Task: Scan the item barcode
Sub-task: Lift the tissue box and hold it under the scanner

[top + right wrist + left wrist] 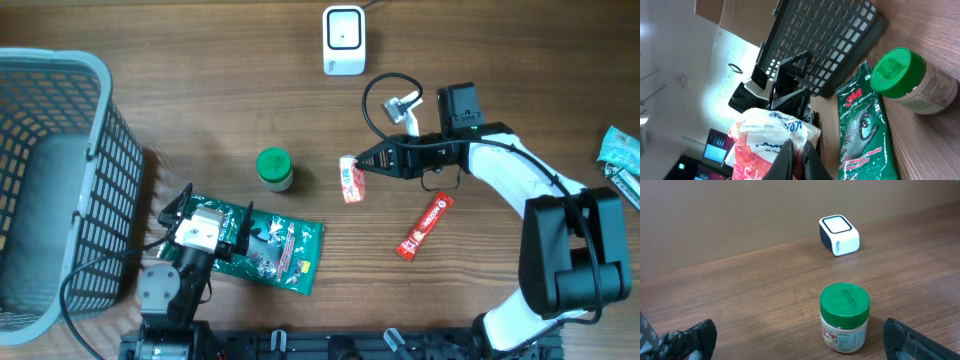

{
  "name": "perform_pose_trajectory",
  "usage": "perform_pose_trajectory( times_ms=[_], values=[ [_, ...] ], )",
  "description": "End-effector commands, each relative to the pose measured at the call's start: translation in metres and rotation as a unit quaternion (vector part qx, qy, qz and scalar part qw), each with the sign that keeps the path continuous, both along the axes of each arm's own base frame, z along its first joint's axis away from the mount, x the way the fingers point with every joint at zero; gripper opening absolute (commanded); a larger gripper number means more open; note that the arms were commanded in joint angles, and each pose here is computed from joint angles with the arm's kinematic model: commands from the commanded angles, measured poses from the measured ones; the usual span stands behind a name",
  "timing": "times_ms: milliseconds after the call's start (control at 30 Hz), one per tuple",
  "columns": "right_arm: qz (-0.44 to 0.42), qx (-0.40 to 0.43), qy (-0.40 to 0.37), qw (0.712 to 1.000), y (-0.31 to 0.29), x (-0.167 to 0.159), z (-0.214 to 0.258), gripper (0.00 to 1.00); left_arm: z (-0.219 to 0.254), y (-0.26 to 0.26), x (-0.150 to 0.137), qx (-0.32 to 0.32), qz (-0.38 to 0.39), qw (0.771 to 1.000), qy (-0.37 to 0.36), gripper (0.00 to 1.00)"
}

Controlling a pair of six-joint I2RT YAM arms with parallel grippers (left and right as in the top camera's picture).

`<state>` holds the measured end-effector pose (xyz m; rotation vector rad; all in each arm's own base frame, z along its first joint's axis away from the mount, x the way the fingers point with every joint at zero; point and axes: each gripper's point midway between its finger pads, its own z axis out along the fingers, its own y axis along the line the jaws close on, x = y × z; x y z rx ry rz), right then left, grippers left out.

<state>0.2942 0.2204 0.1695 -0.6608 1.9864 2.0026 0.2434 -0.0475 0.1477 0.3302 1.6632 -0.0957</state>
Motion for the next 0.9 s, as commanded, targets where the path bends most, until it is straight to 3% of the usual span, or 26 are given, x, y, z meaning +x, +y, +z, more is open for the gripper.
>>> perform_pose_trajectory(
  times_ms=[0, 67, 167, 200, 333, 467, 567, 667, 800, 867],
  values=[
    [-0.126, -0.265, 0.022, 0.956, -0.018, 0.038, -0.079, 0.05, -0.001, -0.003, -0.001, -0.004, -0.008, 1.000, 0.001, 1.00],
    [-0.218, -0.402, 0.022, 0.889, -0.050, 0.065, -0.111, 0.04, -0.001, -0.003, -0.001, -0.004, -0.008, 1.000, 0.001, 1.00],
    [-0.269, -0.391, -0.051, 0.879, -0.050, 0.111, -0.071, 0.04, -0.001, -0.003, -0.001, -0.004, -0.008, 1.000, 0.001, 1.00],
    [-0.301, -0.404, -0.098, 0.858, -0.057, 0.136, -0.052, 0.05, -0.001, -0.003, -0.001, -0.004, -0.008, 1.000, 0.001, 1.00],
    [-0.393, -0.501, -0.264, 0.724, -0.092, 0.199, 0.010, 0.04, -0.001, -0.003, -0.001, -0.004, -0.008, 1.000, 0.001, 1.00],
    [-0.456, -0.518, -0.367, 0.623, -0.096, 0.233, 0.055, 0.04, -0.001, -0.003, -0.001, -0.004, -0.008, 1.000, 0.001, 1.00],
    [-0.474, -0.503, -0.396, 0.605, -0.081, 0.268, 0.066, 0.04, -0.001, -0.003, -0.001, -0.004, -0.008, 1.000, 0.001, 1.00],
    [-0.434, -0.531, -0.411, 0.601, -0.054, 0.298, 0.042, 0.04, -0.001, -0.003, -0.001, -0.004, -0.008, 1.000, 0.001, 1.00],
    [-0.365, -0.620, -0.459, 0.522, -0.025, 0.317, -0.003, 0.04, -0.001, -0.003, -0.001, -0.004, -0.008, 1.000, 0.001, 1.00],
    [-0.334, -0.643, -0.473, 0.501, -0.010, 0.313, -0.026, 0.04, -0.001, -0.003, -0.001, -0.004, -0.008, 1.000, 0.001, 1.00]
  ],
)
